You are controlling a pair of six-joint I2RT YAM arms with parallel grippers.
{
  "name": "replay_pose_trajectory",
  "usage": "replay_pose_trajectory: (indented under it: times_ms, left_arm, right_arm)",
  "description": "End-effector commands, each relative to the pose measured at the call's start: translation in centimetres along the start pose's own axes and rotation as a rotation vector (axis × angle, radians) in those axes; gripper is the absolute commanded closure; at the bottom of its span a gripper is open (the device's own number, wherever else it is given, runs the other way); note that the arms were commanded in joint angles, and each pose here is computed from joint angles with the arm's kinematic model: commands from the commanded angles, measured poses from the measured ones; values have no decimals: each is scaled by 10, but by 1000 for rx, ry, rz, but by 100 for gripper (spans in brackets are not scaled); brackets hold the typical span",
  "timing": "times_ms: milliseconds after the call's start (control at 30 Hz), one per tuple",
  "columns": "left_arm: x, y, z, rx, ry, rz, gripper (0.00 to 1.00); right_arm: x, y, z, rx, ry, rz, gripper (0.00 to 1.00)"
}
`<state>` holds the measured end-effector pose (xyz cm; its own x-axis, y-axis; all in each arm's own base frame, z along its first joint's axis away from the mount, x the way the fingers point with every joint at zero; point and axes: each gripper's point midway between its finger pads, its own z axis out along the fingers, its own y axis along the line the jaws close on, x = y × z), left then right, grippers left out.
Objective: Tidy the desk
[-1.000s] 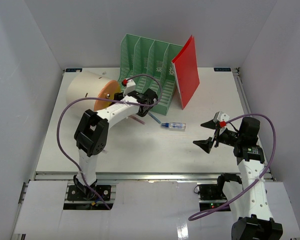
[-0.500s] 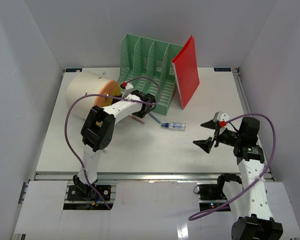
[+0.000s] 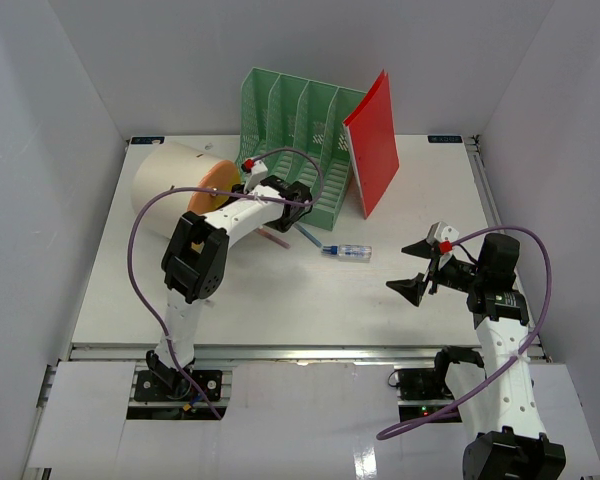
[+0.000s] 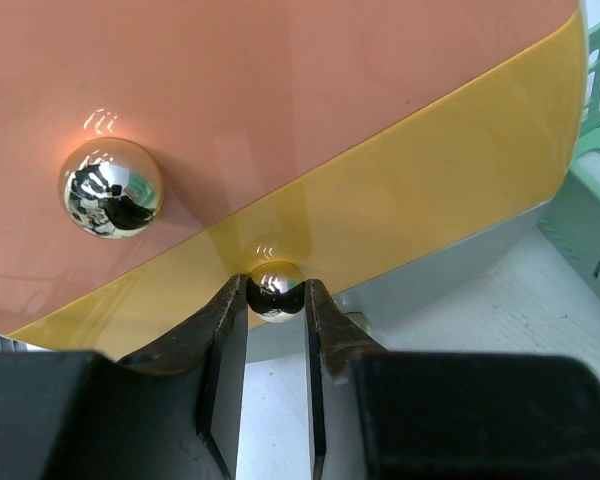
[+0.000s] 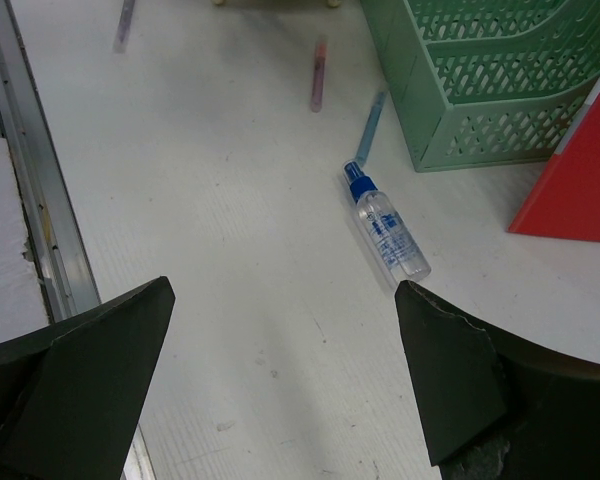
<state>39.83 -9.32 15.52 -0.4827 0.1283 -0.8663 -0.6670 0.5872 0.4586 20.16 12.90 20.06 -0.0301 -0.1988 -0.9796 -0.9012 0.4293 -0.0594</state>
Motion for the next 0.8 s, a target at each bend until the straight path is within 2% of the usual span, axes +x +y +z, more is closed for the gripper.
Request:
replay_pose_trajectory:
  times_ms: [0,167,467,633,700,733,767]
  left_arm:
    - [-13,22,-2,-10,-9,-14,80]
    - [-15,17,-19,40,-2,-40,82]
    - [-12,0,-81,211,29,-96,84]
    - [0,9,-83,222,61,-117,82]
    - [3,11,-82,220,65,-111,77]
    - [3,11,-83,221,66,-112,68]
    - [2,11,-83,222,67,-114,52]
  right_arm:
    - [-7,-1,0,-4,-17,-27,2]
    - [-7,-2,0,-3,-16,-26,2]
    - [-8,-1,-1,1,-16,-32,2]
    - [-8,-1,-1,-1,-19,-34,2]
    - [-9,0,-1,-4,-20,-33,2]
    - [-9,-1,-1,-2,-20,-32,2]
    - [-9,-1,-1,-2,-20,-33,2]
